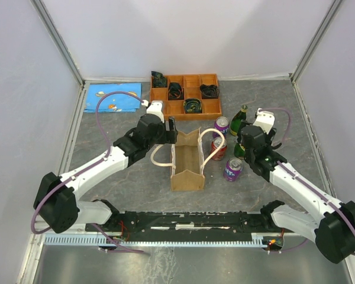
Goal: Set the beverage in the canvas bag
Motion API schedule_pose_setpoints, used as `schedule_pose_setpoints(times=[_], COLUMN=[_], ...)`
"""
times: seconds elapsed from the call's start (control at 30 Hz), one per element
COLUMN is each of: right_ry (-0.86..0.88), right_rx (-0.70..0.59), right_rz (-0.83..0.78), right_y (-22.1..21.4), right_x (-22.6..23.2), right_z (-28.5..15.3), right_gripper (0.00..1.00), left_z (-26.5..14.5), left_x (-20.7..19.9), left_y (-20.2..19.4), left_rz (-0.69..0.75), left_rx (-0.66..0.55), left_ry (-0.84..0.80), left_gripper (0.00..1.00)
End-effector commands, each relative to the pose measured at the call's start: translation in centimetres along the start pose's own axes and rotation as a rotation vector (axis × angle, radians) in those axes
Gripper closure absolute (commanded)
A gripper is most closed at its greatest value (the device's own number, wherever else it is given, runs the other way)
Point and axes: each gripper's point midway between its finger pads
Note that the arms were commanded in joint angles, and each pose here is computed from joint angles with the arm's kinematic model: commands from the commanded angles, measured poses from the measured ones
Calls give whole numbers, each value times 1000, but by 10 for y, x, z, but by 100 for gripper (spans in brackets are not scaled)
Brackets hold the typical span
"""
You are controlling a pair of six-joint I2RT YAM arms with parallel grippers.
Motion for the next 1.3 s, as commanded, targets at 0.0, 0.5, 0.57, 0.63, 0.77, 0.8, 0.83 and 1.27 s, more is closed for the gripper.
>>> schedule_pose_setpoints(times=[0.0, 0.5, 0.57, 0.63, 0.77, 0.8, 0.83, 1.27], right_ry=[-29, -92, -96, -99, -92, -86, -79, -26], right_rx=[-47, -54, -55, -57, -53, -54, -54, -66], right_rz=[41, 82, 82, 88, 95, 100, 106, 103], right_y=[9, -9, -10, -12, -16, -16, -16, 14], right_x=[0, -14, -14, -14, -9, -8, -7, -8], right_z=[4, 3, 4, 5, 8, 9, 9, -7], right_gripper=[15, 21, 22, 22, 34, 40, 48, 100], left_z=[3, -1, -1, -1, 0, 0, 0, -1], left_x=[-11, -6, -6, -7, -6, -6, -6, -9], left_y=[12, 2, 1, 0, -1, -1, -2, 0], left_rz=[33, 50, 54, 56, 63, 65, 67, 43], left_rx=[-35, -1, 1, 5, 12, 12, 15, 22], left_ry=[-45, -46, -49, -51, -51, -53, -53, -55], left_gripper=[13, 13, 13, 13, 13, 13, 13, 13])
Point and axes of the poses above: each gripper's point midway between its finger pads, its own z axis out along the fingers, its own x axis along the line the jaws close on, y = z × x, and after that the axes turned 15 degrees about -z, right-handed
